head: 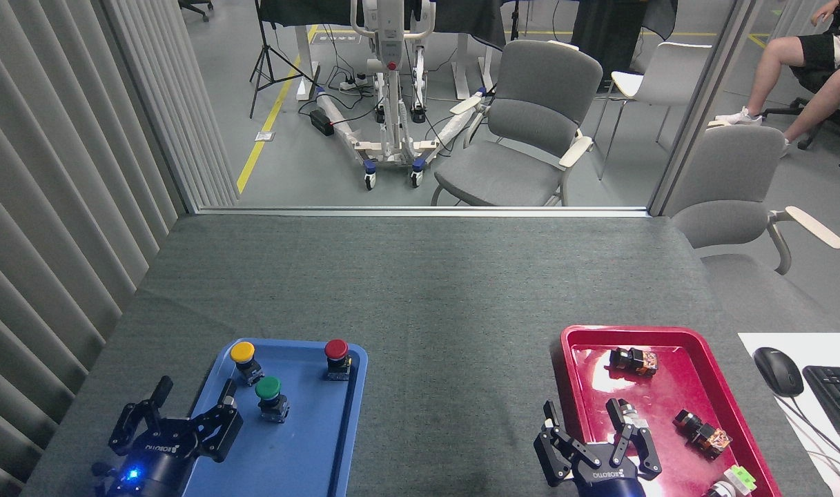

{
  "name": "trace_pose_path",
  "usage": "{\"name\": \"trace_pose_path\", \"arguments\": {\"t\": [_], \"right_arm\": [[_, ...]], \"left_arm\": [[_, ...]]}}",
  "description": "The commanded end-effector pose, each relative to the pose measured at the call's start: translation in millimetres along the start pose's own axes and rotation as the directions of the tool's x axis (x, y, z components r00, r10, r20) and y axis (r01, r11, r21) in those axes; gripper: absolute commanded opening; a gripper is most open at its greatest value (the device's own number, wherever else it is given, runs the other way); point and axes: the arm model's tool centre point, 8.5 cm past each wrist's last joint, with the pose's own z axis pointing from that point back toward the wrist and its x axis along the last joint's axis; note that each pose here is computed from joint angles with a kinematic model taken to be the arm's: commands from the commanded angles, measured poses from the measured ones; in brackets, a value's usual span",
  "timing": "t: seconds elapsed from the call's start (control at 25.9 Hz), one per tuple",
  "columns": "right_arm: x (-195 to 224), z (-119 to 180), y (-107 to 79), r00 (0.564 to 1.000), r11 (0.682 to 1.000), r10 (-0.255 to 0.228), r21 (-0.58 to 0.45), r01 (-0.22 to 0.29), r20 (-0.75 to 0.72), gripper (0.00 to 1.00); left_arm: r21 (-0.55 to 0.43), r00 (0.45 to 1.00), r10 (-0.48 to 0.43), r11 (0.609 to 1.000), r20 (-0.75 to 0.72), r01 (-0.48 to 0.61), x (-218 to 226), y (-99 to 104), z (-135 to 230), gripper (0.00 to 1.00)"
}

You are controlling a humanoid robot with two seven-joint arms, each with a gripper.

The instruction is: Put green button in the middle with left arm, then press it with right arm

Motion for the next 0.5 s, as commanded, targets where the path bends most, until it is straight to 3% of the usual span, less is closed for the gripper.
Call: {"name": "trace_pose_path", "arguments": {"t": [0.0, 0.27, 0.46], "right_arm": [[-4.1, 0.0, -0.9, 0.999, 1.000, 0.009, -0.003, -0.009, -0.037, 1.00], [4.2, -5.0, -3.4, 0.995, 0.999, 0.043, -0.007, -0.044, -0.092, 0.99], [5.7, -5.4, -4.2, 0.995, 0.999, 0.041, -0.009, -0.042, -0.089, 0.99]], "left_arm": [[0.007, 1.000, 0.000, 1.000, 0.002, 0.000, -1.7, 2.8, -3.2, 1.00], [0.012, 1.000, -0.005, 1.000, 0.001, 0.005, -4.0, 1.0, 1.0, 1.00], [-0.001, 1.000, -0.007, 1.000, -0.001, 0.007, -5.0, -4.2, 3.6, 1.00]]}}
